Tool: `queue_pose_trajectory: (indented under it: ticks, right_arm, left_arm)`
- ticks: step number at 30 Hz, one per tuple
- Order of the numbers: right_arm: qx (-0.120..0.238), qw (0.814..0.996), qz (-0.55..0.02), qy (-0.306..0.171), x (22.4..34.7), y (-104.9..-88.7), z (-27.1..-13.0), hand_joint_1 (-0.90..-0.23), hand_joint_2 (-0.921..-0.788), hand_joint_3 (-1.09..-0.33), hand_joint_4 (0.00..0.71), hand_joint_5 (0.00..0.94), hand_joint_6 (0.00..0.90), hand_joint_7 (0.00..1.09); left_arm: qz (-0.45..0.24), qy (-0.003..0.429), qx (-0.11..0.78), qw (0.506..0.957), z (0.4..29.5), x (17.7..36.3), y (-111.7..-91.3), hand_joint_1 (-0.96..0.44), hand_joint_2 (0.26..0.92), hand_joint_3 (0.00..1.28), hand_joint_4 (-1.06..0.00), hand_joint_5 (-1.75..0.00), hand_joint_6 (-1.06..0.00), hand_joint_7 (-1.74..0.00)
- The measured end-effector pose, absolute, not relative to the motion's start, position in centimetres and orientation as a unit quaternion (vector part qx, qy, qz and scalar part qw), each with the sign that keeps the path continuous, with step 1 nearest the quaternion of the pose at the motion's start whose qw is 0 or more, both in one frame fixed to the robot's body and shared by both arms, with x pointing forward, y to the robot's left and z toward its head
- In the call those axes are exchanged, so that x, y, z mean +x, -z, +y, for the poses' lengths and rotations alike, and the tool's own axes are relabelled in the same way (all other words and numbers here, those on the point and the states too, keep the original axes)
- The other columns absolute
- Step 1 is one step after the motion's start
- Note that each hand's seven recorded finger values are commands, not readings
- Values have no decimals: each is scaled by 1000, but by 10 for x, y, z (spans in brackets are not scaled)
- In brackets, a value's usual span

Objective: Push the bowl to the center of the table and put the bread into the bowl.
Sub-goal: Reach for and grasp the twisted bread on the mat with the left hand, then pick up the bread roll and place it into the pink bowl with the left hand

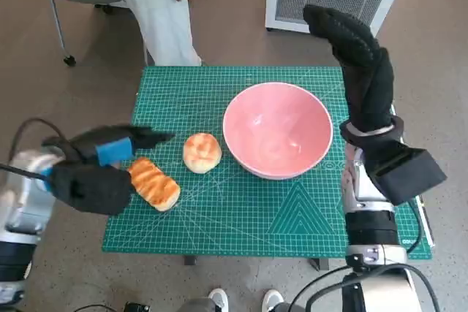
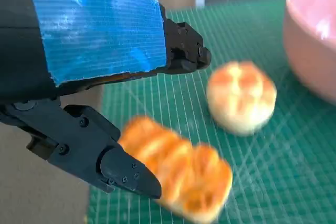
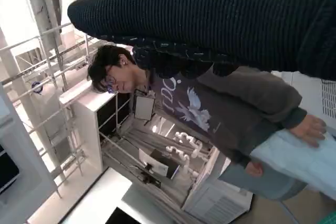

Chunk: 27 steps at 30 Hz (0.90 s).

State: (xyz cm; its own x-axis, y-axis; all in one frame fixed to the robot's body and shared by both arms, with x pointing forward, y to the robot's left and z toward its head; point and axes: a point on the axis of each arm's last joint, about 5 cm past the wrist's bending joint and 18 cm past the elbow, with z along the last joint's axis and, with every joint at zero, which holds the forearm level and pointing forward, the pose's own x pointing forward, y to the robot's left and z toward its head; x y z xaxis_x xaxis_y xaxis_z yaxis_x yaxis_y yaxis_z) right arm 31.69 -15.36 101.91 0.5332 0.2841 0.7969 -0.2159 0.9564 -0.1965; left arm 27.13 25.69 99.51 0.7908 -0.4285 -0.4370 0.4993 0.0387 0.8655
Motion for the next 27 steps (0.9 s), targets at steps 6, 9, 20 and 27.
queue_pose_trajectory:
  ticks: [6, 9, 20, 27]
  right_arm:
    - [-40, 874, -462, -145, 317, -1019, -155, -771, -921, -786, 282, 9, 28, 682]
    - [-40, 874, -462, -146, 317, -1019, -156, -771, -921, -785, 282, 9, 24, 677]
    - [-43, 872, -465, -146, 316, -1020, -157, -769, -921, -783, 283, 9, 21, 669]
    - [-44, 872, -465, -145, 315, -1020, -159, -768, -921, -782, 279, 6, 23, 666]
  left_arm:
    - [55, 337, 622, 705, 252, 277, -976, -264, 709, 1, -146, 0, -267, -12]
    - [69, 341, 630, 695, 250, 280, -969, -269, 710, 2, -144, 0, -266, -10]
    - [102, 326, 659, 670, 239, 296, -959, -244, 714, 3, -151, -4, -274, -11]
    - [111, 315, 666, 667, 236, 300, -951, -130, 772, 27, -329, -51, -487, -162]
